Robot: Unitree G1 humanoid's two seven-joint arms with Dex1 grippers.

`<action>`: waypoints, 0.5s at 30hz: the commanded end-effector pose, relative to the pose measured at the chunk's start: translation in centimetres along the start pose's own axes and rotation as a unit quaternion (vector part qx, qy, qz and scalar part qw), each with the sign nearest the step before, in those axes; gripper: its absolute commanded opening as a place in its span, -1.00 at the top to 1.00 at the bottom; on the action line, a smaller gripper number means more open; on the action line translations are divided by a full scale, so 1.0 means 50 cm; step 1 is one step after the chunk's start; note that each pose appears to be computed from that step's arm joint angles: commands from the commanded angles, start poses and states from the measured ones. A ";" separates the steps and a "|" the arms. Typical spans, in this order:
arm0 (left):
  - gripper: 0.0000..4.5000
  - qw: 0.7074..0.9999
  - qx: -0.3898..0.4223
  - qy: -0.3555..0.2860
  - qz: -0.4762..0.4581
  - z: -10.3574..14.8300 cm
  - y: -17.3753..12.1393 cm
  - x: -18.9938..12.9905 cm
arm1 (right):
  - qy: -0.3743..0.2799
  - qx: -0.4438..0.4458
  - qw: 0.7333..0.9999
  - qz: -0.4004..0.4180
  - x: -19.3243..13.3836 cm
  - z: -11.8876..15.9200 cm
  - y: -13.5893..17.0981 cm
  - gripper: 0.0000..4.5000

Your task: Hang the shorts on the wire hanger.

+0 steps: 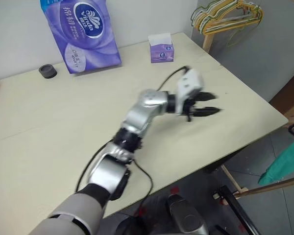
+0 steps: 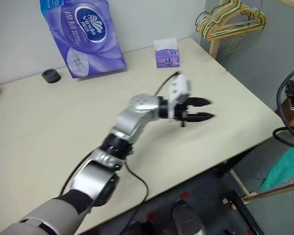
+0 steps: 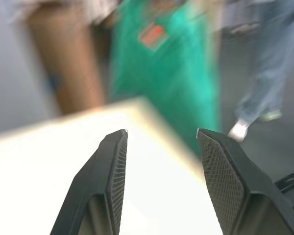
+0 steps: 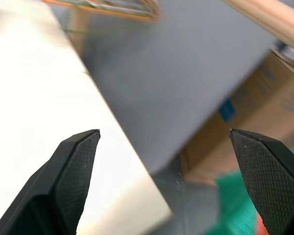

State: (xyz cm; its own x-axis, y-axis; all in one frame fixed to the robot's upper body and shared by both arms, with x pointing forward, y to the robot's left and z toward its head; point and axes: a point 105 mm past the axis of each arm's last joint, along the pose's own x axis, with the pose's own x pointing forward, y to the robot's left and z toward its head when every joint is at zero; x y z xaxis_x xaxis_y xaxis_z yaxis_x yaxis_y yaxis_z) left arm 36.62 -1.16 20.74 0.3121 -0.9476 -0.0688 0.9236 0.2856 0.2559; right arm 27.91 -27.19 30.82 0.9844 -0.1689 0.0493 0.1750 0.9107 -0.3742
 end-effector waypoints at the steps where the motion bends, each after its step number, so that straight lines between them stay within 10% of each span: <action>1: -0.06 0.988 0.018 0.008 0.155 0.004 0.068 -0.067 | -0.057 0.006 0.995 0.081 0.002 0.001 0.097 -0.98; 8: -0.06 0.876 -0.069 0.041 0.475 -0.105 0.139 -0.262 | -0.147 0.032 0.969 0.194 0.021 -0.030 0.274 -0.98; 15: -0.06 0.786 -0.111 0.074 0.604 -0.181 0.105 -0.362 | -0.126 0.081 0.956 0.250 0.046 -0.104 0.365 -0.98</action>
State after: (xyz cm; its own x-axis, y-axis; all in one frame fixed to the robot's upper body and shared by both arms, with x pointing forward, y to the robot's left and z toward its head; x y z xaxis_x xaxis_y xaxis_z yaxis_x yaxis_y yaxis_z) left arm 38.36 18.32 13.67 0.9979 0.0133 -0.0640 -0.0113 0.9995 0.0309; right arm 33.13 -12.52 19.15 0.9126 0.3983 0.0924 -0.3669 0.8975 -0.2448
